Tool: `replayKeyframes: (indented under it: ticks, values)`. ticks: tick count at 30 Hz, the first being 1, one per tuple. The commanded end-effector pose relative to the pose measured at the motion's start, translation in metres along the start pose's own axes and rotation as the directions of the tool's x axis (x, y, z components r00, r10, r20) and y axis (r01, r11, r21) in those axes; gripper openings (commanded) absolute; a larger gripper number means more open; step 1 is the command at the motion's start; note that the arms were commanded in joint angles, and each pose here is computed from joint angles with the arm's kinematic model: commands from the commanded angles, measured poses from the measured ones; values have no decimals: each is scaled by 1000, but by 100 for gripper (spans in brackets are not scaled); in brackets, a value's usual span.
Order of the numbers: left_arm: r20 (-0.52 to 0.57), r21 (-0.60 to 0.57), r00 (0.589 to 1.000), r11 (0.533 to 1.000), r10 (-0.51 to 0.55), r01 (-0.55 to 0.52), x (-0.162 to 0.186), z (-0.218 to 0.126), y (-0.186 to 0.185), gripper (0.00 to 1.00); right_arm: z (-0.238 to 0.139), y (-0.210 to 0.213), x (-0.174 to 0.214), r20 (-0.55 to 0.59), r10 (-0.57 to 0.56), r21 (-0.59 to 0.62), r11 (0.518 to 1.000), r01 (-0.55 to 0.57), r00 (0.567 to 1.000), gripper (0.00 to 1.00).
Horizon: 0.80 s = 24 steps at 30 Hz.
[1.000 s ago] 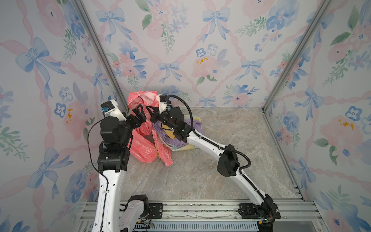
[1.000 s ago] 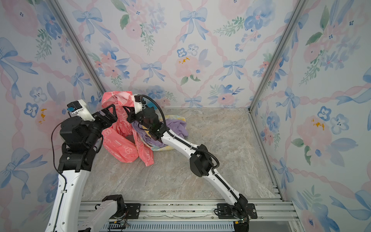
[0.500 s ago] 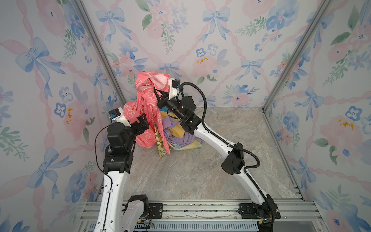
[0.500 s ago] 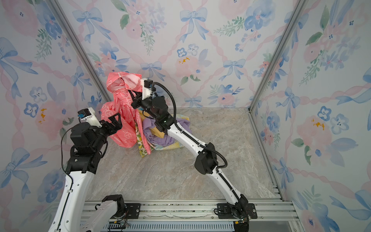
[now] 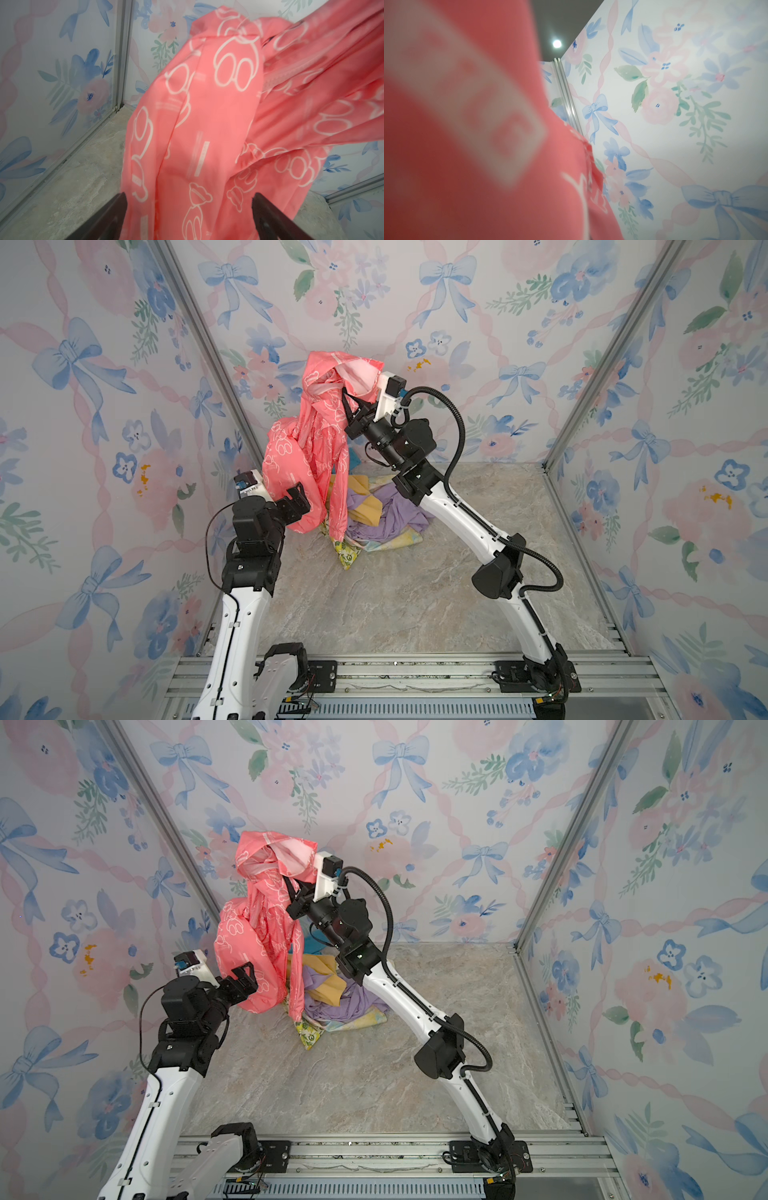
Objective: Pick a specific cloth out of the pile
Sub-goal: 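Lift the pink shirt high with the right gripper, away from the pile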
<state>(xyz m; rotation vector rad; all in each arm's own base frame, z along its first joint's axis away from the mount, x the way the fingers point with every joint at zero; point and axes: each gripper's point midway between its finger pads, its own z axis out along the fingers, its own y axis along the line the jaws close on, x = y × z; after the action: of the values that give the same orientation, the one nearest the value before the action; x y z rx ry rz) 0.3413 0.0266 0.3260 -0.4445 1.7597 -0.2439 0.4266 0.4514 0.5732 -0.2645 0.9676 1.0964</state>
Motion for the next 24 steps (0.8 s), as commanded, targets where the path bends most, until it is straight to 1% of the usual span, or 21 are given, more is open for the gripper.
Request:
replayKeyframes:
  ticks: [1, 6, 10, 15, 21, 24]
  values:
    - [5, -16, 1000, 999, 28, -27, 3, 7, 5, 95, -21, 23, -154, 300, -63, -35, 996, 77, 952, 0]
    - [-32, -28, 996, 996, 78, -79, 14, 20, 3, 95, -34, -2, -192, 291, -109, 17, 994, 109, 951, 0]
    - [-62, -32, 992, 993, 113, -115, 24, 29, -5, 94, -48, -26, -221, 242, -201, 97, 978, 182, 949, 0]
    - [-96, -16, 983, 987, 155, -157, 37, 43, -25, 93, -78, -63, -264, 195, -273, 208, 950, 233, 942, 0]
    - [-103, 27, 979, 985, 174, -173, 40, 54, -48, 92, -135, -114, -315, 148, -347, 382, 884, 270, 926, 0]
    - [-106, 46, 976, 982, 190, -186, 42, 58, -58, 92, -167, -145, -329, 109, -375, 476, 833, 282, 921, 0]
